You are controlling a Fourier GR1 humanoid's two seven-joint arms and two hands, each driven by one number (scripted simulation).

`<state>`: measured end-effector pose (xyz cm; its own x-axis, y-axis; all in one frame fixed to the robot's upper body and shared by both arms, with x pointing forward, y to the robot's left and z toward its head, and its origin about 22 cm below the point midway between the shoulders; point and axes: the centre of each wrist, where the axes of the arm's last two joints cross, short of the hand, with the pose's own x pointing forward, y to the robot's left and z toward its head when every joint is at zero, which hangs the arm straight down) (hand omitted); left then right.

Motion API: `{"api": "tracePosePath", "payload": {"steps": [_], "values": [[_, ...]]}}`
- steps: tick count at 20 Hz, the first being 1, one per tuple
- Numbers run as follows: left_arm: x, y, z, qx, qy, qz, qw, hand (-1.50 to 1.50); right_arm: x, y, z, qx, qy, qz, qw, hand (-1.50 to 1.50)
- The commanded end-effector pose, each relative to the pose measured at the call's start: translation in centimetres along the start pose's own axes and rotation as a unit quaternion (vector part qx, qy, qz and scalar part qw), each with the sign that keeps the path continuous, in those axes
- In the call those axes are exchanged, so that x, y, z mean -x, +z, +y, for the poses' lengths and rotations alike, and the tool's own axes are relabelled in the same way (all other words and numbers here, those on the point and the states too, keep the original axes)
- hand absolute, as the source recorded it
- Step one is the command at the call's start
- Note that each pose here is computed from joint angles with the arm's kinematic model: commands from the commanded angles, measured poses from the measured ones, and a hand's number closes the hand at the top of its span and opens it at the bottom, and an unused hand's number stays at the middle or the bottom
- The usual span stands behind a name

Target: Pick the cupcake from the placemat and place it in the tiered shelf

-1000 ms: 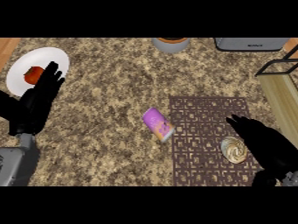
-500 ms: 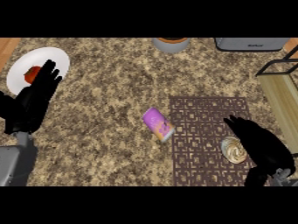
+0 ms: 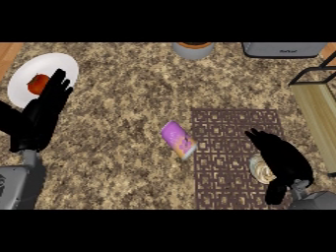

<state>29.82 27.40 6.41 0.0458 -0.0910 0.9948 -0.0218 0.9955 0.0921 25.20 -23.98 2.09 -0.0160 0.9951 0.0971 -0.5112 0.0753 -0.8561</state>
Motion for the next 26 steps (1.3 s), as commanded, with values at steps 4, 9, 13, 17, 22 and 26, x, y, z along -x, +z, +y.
{"api": "tracePosePath", "payload": {"steps": [4, 9, 13, 17, 22, 26], "values": [[1.9, 1.1, 0.8, 0.001, 0.009, -0.001, 1.0000, 0.00, 0.4, -1.0, 3.0, -0.023, -0.003, -0.008, 1.000, 1.50], [-0.4, 0.1, 1.3, -0.008, -0.006, 0.002, 0.9999, 0.00, 0.3, -0.1, 2.7, 0.000, 0.043, -0.033, 0.999, 1.50], [0.7, -0.2, -0.6, 0.003, -0.003, -0.013, 0.9999, 0.00, 0.8, -2.7, 5.8, 0.030, 0.043, -0.059, 0.997, 1.50], [-1.2, -0.5, 1.6, -0.007, 0.003, -0.004, 1.0000, 0.00, -4.9, -2.4, 3.2, 0.060, -0.005, -0.027, 0.998, 1.50], [-0.4, 0.3, 2.0, -0.003, -0.002, -0.002, 1.0000, 0.00, -13.1, -1.4, 4.3, 0.078, -0.080, 0.036, 0.993, 1.50], [-0.9, -0.6, -0.3, -0.001, 0.000, -0.005, 1.0000, 0.00, -16.7, 0.8, 1.6, 0.130, -0.134, 0.026, 0.982, 1.50]]}}
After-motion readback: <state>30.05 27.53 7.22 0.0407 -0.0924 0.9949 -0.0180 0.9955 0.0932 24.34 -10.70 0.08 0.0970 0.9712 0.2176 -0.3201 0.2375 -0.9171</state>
